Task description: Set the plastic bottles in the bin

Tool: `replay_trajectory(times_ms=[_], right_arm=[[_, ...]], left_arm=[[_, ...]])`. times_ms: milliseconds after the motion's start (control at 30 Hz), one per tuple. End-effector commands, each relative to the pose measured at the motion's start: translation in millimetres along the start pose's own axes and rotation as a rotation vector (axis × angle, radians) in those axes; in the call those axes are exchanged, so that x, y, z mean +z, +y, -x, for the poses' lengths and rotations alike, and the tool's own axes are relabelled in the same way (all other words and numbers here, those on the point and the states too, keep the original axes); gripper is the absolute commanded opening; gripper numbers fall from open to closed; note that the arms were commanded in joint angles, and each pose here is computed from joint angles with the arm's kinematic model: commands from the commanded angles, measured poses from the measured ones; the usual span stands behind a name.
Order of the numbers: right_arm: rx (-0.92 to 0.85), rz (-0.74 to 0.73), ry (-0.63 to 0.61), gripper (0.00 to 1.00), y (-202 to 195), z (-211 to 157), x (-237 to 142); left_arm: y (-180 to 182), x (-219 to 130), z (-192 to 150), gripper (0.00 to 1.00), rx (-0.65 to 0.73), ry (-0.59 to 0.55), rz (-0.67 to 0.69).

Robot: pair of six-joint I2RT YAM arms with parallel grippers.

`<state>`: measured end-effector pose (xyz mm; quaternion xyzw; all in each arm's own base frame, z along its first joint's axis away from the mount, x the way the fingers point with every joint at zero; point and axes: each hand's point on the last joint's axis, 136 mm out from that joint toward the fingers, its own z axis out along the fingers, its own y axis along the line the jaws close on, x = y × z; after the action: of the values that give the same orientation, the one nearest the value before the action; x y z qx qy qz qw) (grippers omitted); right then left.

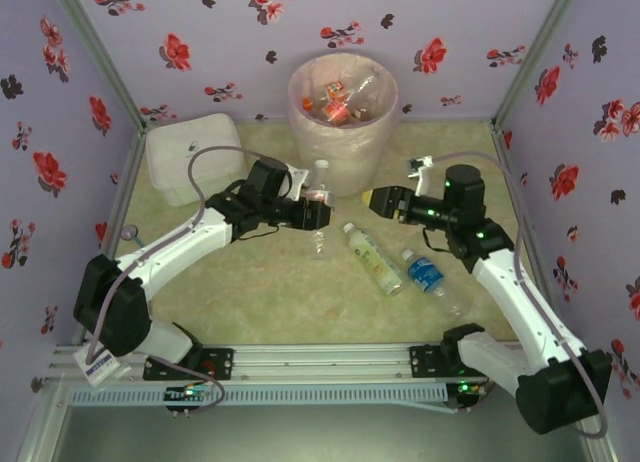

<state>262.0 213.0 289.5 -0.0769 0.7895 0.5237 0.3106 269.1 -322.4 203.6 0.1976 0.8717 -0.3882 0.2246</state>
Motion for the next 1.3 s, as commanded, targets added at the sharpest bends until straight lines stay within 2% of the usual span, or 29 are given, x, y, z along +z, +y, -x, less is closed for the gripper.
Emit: replay_trajectory(times_ms=[0, 100, 300, 367, 500, 600, 733, 900, 1067, 1167, 1267], right_arm=[[-0.016, 0.081, -0.009, 0.72, 11.9, 7.9, 18.6], [-0.007, 0.1, 0.003, 0.75, 12.5, 9.1, 32.3], [-0.012, 0.054, 0.054, 0.91, 3.7, 4.2, 55.8], [-0.009, 0.033, 0.063, 0.92, -3.2, 4.8, 61.4], [0.009, 0.093, 0.064, 0.9, 3.2, 11.0, 74.6], [0.015, 0.097, 0.074, 0.86, 3.7, 10.5, 82.2], [0.017, 0.093, 0.067, 0.7, 3.2, 12.4, 83.7], [-0.001, 0.091, 0.06, 0.56, 6.9, 16.8, 82.7], [-0.042, 0.044, 0.042, 0.49, 12.0, 24.5, 71.7], [-0.093, 0.022, 0.012, 0.44, 25.2, 36.9, 55.2], [-0.158, 0.0, -0.029, 0.41, 41.6, 52.3, 34.4]], left_arm=[[-28.7, -15.6, -6.8, 0.34, 0.188, 0.042, -0.118], [-35.4, -19.4, -8.5, 0.34, 0.243, 0.032, -0.152], [-45.3, -18.0, -5.6, 0.35, 0.267, 0.015, -0.21], [-47.8, -20.0, -7.3, 0.36, 0.282, 0.009, -0.217], [-48.3, -20.8, -13.2, 0.38, 0.291, 0.007, -0.222], [-49.6, -19.4, -15.3, 0.43, 0.296, 0.005, -0.228], [-47.4, -22.8, -12.4, 0.51, 0.295, -0.02, -0.201], [-43.4, -30.4, -7.4, 0.58, 0.298, -0.07, -0.157], [-42.2, -43.8, 1.6, 0.77, 0.293, -0.156, -0.118], [-40.4, -56.7, 4.6, 1.0, 0.303, -0.206, -0.084], [-38.9, -70.3, 3.4, 1.0, 0.309, -0.235, -0.059]])
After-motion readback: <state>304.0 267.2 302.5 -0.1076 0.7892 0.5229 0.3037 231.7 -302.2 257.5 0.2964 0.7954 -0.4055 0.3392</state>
